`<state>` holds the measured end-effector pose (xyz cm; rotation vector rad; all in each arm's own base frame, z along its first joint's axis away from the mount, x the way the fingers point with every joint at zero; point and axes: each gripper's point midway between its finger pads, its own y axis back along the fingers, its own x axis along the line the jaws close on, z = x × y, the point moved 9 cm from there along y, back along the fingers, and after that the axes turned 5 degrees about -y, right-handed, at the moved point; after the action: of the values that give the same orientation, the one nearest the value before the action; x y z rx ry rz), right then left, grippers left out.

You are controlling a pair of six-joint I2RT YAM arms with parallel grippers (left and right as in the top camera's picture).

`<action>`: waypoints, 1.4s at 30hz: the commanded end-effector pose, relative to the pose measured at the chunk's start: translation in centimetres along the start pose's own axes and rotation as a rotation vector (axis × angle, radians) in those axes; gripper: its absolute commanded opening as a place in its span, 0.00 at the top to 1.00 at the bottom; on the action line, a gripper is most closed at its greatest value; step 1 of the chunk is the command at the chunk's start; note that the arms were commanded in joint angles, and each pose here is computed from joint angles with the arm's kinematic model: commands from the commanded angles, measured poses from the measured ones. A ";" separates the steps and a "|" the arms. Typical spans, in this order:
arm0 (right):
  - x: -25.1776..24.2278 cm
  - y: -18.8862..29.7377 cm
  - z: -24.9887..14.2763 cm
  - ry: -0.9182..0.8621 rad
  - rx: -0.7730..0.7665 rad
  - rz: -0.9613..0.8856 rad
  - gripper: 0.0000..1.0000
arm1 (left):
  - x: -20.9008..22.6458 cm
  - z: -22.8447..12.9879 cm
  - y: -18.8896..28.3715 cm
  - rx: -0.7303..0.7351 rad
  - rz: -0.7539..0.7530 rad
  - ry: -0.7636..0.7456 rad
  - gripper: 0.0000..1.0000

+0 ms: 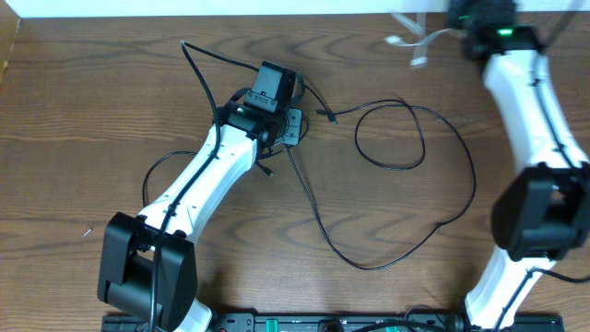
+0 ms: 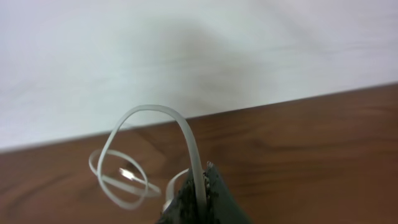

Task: Untangle cables
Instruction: 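Carry the white cable off to the right edge with the right gripper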

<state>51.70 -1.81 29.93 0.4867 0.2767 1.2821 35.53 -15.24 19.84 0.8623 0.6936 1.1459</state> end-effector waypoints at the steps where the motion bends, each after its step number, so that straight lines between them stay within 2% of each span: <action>1: -5.7 3.2 4.6 -0.059 -0.113 -0.105 0.99 | 0.1 0.4 0.9 -0.024 0.000 -0.011 0.92; 8: -14.0 0.5 2.9 -0.161 -0.014 -0.096 0.99 | 0.1 0.4 0.8 -0.026 0.000 -0.011 0.92; 20: -21.8 -6.3 -3.5 -0.263 0.117 -0.222 0.99 | 0.1 0.4 0.8 -0.026 0.000 -0.010 0.92; 21: -22.3 -6.7 -3.9 -0.283 0.125 -0.231 0.93 | 0.1 0.4 0.8 -0.026 0.000 -0.011 0.92; 22: -22.8 -7.0 -4.4 -0.306 0.134 -0.239 0.80 | 0.1 0.4 0.8 -0.026 0.000 -0.010 0.92; 25: -23.5 -7.3 -5.0 -0.355 0.143 -0.236 0.11 | 0.1 0.4 0.8 -0.026 0.000 -0.010 0.92; 26: -23.5 -7.3 -5.0 -0.364 0.144 -0.223 0.01 | 0.1 0.4 0.8 -0.026 0.000 -0.011 0.92; 34: -21.7 -4.7 -2.6 -0.366 0.129 -0.093 0.01 | 0.1 0.4 0.8 -0.026 0.000 -0.011 0.92; 42: -19.9 1.7 0.4 -0.362 0.153 -0.086 0.01 | 0.1 0.4 0.8 -0.026 0.000 -0.011 0.92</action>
<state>46.54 -21.71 24.51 0.8848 0.1487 1.0316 35.58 -15.26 19.87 0.8589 0.6914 1.1469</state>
